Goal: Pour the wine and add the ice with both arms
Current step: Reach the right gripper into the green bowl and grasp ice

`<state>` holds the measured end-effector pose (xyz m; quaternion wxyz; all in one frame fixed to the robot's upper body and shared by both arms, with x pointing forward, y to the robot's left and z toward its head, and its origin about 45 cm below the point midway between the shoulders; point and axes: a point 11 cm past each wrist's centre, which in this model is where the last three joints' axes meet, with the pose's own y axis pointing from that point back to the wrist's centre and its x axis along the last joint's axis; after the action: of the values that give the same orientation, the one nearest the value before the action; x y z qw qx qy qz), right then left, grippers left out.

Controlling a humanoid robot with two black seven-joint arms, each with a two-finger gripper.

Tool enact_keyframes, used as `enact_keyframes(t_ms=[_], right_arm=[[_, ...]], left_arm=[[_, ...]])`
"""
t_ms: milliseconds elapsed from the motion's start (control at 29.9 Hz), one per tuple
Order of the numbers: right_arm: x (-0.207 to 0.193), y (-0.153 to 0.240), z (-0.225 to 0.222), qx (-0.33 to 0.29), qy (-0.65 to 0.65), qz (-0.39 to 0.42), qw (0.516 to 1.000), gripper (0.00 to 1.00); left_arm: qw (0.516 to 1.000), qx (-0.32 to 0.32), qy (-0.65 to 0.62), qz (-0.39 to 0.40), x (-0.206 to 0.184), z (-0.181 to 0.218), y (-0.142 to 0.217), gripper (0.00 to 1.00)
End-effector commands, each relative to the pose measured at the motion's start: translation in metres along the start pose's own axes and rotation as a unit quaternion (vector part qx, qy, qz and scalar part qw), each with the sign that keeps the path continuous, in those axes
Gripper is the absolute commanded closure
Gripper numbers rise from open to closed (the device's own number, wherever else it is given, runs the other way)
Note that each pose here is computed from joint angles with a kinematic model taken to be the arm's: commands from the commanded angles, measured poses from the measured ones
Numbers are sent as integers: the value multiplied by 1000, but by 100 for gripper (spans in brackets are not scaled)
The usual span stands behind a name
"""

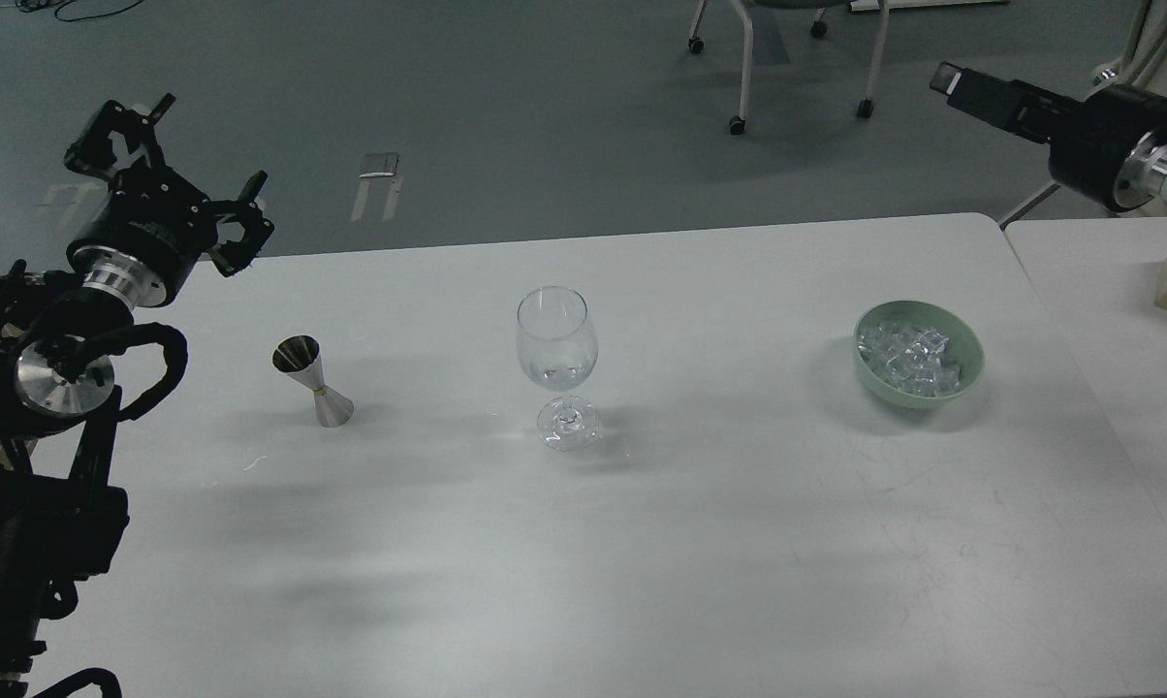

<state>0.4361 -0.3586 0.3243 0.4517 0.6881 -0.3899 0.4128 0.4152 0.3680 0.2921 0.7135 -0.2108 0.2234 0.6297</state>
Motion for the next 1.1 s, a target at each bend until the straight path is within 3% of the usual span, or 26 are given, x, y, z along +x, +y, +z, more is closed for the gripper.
enact_keyframes(t_ms=[0,134,267,434,635,969,1069], right_arm=[[-9,-3,-2,-4,34,-26,999,0],[-35,-6,-8,3,55,-76,996,0],[-43,8,0,-5,77,-96,992,2],[-64,12,2,-5,84,-124,989,6],[-100,17,12,-31,89,-158,983,15],[-133,18,26,-65,114,-197,972,15],[-143,14,22,-64,121,-204,969,21]], left_arm=[[1000,-12,6,-20,-6,8,-1,2],[993,-103,10,-57,-12,24,4,2],[984,-151,19,-91,-20,28,7,2],[987,-137,24,-85,-20,19,5,2],[995,-67,24,-76,-11,2,2,2],[995,-67,33,-69,-10,0,1,2],[995,-68,32,-70,-11,1,0,2]])
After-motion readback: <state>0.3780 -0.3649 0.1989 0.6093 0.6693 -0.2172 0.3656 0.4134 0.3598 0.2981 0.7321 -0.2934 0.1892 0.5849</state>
